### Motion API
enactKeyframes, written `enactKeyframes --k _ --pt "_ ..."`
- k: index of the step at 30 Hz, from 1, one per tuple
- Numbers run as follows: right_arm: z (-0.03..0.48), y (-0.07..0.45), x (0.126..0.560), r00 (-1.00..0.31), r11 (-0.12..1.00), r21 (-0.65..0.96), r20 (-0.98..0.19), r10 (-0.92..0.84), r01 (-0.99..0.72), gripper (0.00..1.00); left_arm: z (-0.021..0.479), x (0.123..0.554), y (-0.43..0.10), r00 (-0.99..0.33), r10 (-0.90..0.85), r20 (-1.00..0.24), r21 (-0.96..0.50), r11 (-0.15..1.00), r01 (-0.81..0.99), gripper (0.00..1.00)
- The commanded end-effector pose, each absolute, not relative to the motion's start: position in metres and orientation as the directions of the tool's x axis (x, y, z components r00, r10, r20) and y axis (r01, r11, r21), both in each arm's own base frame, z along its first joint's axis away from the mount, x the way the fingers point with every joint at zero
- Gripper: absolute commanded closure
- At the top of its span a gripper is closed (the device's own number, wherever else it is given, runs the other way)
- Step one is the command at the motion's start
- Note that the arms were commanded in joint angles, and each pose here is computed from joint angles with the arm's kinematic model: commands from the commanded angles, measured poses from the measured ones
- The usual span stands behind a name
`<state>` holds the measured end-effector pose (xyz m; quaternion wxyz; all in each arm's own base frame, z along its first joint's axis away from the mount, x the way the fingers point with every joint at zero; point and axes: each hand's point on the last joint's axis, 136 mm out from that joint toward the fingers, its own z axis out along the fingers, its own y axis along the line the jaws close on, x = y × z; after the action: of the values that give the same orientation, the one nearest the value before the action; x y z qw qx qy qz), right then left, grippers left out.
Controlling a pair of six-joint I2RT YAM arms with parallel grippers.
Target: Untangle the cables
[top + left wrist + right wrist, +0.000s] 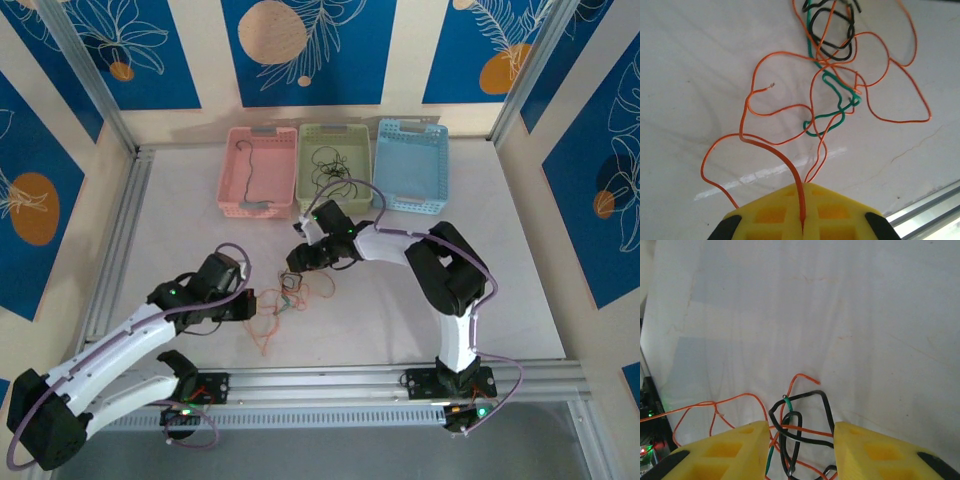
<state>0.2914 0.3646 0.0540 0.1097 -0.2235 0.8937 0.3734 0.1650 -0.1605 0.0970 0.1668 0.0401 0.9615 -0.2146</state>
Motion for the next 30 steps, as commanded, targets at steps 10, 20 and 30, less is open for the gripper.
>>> enactKeyframes --k 10,20,30 --pt "0.041 0.371 0.291 -0.880 0.653 0.590 -0.317 -0.354 -0.475 0.65 0.089 0.168 -0.163 -0.938 0.001 -0.346 -0.390 0.909 0.144 1.00" --pt "0.033 0.370 0.288 -0.894 0.667 0.596 -0.272 -0.357 -0.447 0.66 0.088 0.167 -0.162 -0.937 0.010 -0.348 -0.380 0.912 0.151 1.00" --pt "0.031 0.371 0.289 -0.897 0.668 0.600 -0.260 -0.357 -0.440 0.80 0.088 0.167 -0.162 -0.937 0.012 -0.349 -0.378 0.913 0.152 1.00"
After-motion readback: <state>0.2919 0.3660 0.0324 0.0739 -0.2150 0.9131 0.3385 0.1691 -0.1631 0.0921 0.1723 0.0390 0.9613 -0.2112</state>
